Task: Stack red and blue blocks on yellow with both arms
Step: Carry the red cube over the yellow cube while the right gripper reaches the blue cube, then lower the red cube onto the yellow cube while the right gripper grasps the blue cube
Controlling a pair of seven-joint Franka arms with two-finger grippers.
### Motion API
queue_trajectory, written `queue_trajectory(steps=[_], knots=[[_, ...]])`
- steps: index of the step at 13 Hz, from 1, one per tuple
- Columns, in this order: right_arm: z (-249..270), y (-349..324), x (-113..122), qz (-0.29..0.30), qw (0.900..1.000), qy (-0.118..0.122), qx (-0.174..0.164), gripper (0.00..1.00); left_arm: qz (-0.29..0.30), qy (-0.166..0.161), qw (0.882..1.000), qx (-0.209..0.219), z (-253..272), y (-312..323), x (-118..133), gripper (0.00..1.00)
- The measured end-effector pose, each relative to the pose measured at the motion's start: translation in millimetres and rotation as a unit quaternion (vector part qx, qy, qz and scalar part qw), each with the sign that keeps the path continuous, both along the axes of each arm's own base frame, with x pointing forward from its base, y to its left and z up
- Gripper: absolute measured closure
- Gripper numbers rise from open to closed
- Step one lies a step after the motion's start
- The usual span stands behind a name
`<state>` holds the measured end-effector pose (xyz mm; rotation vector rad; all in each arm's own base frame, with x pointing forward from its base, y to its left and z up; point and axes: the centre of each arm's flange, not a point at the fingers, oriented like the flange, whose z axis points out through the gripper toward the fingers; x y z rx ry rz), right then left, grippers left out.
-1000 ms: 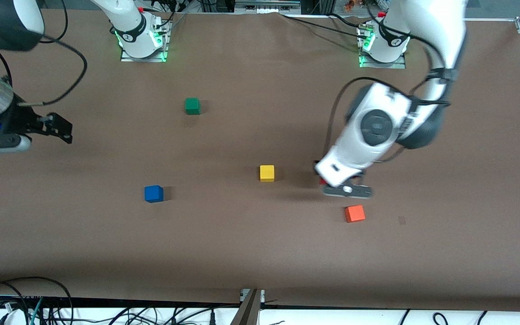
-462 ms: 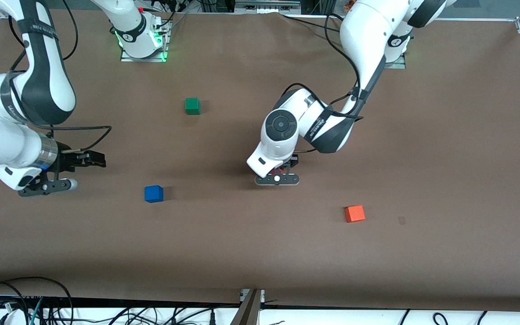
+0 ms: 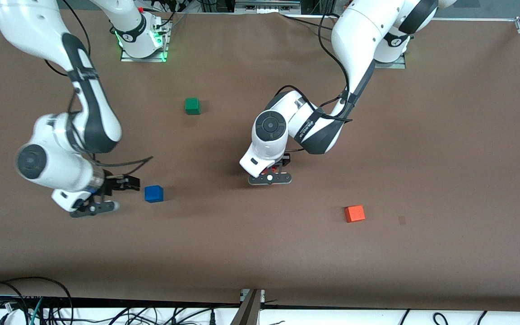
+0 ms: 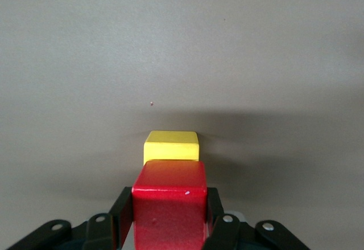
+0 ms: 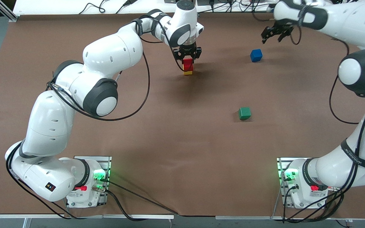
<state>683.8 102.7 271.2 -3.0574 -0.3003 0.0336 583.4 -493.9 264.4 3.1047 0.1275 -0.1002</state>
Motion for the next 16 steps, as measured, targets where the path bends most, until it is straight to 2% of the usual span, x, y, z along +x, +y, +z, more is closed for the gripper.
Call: queue_trajectory(steps=[6, 10, 15, 16], knots=[[-58, 21, 1, 0.007, 1.000, -0.019, -0.001, 0.00, 0.002, 0.000, 1.000, 0.002, -5, -1, 1, 0.44], [-89, 21, -16, -0.011, 1.000, -0.024, -0.003, 0.00, 0.003, -0.002, 1.000, 0.004, -5, 1, 3, 0.44], [-89, 22, -18, -0.032, 0.999, -0.025, -0.003, 0.01, 0.003, -0.003, 1.000, 0.005, -5, 1, 4, 0.44], [-86, 25, -18, -0.040, 0.999, -0.026, -0.001, 0.01, 0.004, -0.004, 1.000, 0.005, -4, 2, 4, 0.38]])
